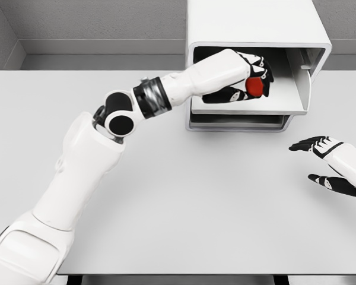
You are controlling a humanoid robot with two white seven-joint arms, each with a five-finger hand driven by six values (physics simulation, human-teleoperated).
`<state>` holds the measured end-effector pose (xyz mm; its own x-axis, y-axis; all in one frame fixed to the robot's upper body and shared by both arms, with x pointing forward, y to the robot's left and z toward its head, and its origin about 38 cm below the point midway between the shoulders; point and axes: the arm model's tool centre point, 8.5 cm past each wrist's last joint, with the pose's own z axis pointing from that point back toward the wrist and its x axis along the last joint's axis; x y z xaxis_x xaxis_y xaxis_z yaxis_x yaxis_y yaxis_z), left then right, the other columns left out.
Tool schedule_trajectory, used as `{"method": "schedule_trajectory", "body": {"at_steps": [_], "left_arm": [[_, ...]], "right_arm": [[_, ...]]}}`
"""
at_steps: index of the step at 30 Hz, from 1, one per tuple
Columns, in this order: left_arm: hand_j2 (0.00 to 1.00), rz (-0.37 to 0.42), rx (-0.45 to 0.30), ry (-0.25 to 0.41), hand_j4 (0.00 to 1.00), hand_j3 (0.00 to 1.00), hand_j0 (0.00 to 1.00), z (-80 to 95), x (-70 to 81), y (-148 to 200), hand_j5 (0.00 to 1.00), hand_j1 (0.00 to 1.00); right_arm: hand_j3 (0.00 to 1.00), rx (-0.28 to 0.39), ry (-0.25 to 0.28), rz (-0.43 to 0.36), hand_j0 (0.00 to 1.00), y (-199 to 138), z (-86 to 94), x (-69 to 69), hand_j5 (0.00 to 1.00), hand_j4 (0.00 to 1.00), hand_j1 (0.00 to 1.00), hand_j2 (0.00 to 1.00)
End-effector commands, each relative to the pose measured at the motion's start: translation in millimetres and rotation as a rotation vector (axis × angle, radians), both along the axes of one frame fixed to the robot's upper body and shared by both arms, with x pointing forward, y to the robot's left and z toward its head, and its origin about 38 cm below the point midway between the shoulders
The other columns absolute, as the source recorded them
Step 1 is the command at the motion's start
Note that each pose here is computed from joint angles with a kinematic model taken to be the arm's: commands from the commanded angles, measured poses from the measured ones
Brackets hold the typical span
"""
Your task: Slide open multi-storey tabletop storage cabinets and put open load switch and slide close multi-storey tabletop storage cabinets
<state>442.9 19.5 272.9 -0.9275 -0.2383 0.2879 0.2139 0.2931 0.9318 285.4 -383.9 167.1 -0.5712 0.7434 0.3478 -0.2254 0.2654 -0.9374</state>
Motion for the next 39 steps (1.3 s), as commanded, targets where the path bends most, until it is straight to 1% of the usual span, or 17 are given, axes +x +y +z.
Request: {"method": "schedule_trajectory", "body": {"at_steps": [1,10,11,13,15,17,19,22,25,31,33,35,37,39], "left_arm": [[0.4,0.017,0.01,0.018,0.4,0.4,0.4,-6.5,4.9,-0.7,0.4,0.4],[0.4,0.027,0.023,0.035,0.4,0.4,0.4,-11.8,11.0,0.7,0.4,0.4],[0.4,0.029,0.027,0.044,0.4,0.4,0.4,-14.8,13.0,1.4,0.4,0.4],[0.41,0.027,0.026,0.042,0.41,0.41,0.41,-14.7,12.7,1.4,0.41,0.41],[0.44,0.026,0.026,0.041,0.44,0.44,0.44,-14.7,12.6,1.3,0.44,0.44],[0.53,0.026,0.026,0.041,0.53,0.53,0.53,-14.7,12.6,1.3,0.53,0.53],[0.56,0.025,0.027,0.039,0.56,0.56,0.56,-14.7,12.5,1.3,0.56,0.56],[0.56,0.036,0.042,0.03,0.56,0.56,0.56,-15.8,13.6,2.0,0.56,0.56],[0.57,0.043,0.055,0.041,0.57,0.57,0.57,-21.6,16.1,2.6,0.57,0.57],[0.57,0.043,0.062,0.038,0.57,0.57,0.57,-22.6,16.0,2.2,0.57,0.57],[0.57,0.046,0.065,0.046,0.57,0.57,0.57,-25.3,17.2,2.5,0.57,0.57],[0.57,0.033,0.063,0.036,0.57,0.57,0.57,-25.0,16.0,2.4,0.57,0.57],[0.62,0.033,0.062,0.036,0.62,0.62,0.62,-25.4,15.9,2.9,0.62,0.62],[0.64,0.033,0.063,0.036,0.64,0.64,0.64,-25.8,16.0,2.9,0.64,0.64]], "right_arm": [[0.8,0.007,-0.001,0.0,0.8,0.0,0.9,0.1,0.8,0.8,0.8,0.8],[0.8,0.014,0.0,-0.001,0.8,1.3,-0.6,-0.3,0.8,0.8,0.8,0.8],[0.8,0.014,0.0,-0.001,0.8,1.3,-0.6,-0.3,0.8,0.8,0.8,0.8],[0.8,0.014,0.001,-0.003,0.8,1.0,-1.0,-0.2,0.8,0.8,0.8,0.8],[0.8,0.014,0.0,-0.004,0.8,0.6,-0.6,-0.2,0.8,0.8,0.8,0.8],[0.81,0.014,0.0,-0.004,0.81,0.6,-0.6,-0.2,0.81,0.81,0.81,0.81],[0.81,0.014,0.0,-0.004,0.81,0.6,-0.6,-0.2,0.81,0.81,0.81,0.81],[0.81,0.014,0.0,-0.004,0.81,0.6,-0.6,-0.2,0.81,0.81,0.81,0.81],[0.81,0.014,0.0,-0.004,0.81,0.6,-0.6,-0.2,0.81,0.81,0.81,0.81],[0.81,0.014,0.0,-0.004,0.81,0.6,-0.6,-0.2,0.81,0.81,0.81,0.81],[0.81,0.014,0.0,-0.004,0.81,0.6,-0.6,-0.2,0.81,0.81,0.81,0.81],[0.81,0.014,0.0,-0.004,0.81,0.6,-0.6,-0.2,0.81,0.81,0.81,0.81],[0.81,0.014,0.0,-0.004,0.81,0.6,-0.6,-0.2,0.81,0.81,0.81,0.81],[0.81,0.012,0.0,-0.004,0.81,0.6,-0.7,-0.2,0.81,0.81,0.81,0.81]]}}
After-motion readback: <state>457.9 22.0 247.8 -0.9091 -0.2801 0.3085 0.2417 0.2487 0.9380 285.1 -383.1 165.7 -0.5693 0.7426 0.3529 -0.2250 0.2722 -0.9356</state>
